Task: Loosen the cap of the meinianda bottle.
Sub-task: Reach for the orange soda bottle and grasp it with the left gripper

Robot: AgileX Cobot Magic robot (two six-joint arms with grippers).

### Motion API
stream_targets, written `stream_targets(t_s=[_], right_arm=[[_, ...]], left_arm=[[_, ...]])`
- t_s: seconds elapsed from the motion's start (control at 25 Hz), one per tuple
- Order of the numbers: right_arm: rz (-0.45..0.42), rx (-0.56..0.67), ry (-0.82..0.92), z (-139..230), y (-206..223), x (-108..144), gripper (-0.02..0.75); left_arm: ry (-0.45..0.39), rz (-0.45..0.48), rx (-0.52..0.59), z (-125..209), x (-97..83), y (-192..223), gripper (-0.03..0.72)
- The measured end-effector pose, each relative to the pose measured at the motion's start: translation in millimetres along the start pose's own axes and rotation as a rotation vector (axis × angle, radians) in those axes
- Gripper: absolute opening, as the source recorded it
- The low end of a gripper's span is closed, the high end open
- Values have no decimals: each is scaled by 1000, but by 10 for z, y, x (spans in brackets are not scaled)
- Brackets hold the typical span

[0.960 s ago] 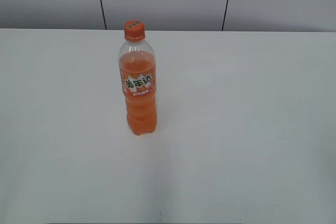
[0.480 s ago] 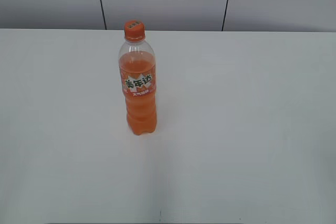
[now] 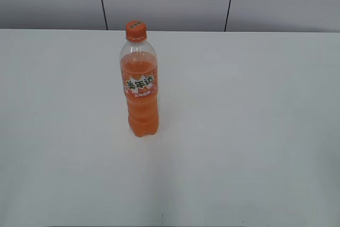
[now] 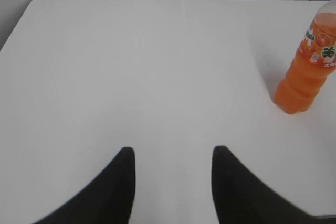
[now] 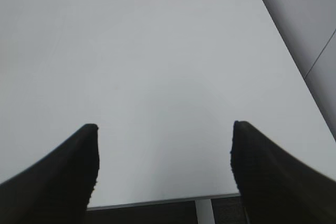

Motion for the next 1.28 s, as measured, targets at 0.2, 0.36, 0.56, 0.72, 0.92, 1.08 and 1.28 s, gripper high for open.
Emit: stream_targets(t_s=[0.2, 0.36, 0.56, 0.72, 0.92, 1.08, 1.28], right_arm=[[-7, 1, 4, 1, 0, 8, 585], [-7, 1, 4, 1, 0, 8, 585], [-7, 1, 4, 1, 0, 8, 585], [0, 0, 0, 0, 0, 0, 585], [-7, 1, 4, 1, 0, 8, 585], [-7, 1, 4, 1, 0, 8, 585], [-7, 1, 4, 1, 0, 8, 585]], left_arm=[[0, 0, 0, 0, 0, 0, 310], [0, 0, 0, 0, 0, 0, 310], [0, 0, 0, 0, 0, 0, 310], [0, 0, 0, 0, 0, 0, 310], [1, -1, 0, 0, 2, 0, 310], [1, -2, 0, 0, 2, 0, 359], [1, -2, 1, 1, 3, 0, 479]])
Point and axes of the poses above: a point on each arm's last joint axis where the gripper is mounted, y pointing out along that axis toward the gripper, x along the wrist's bending axis when the last joint is at zero, z = x × y, the point moved 2 cm from there along y, pointing out along that axis toward the gripper, and after that the axes turned 12 degrees about y, right-handed, at the moved point
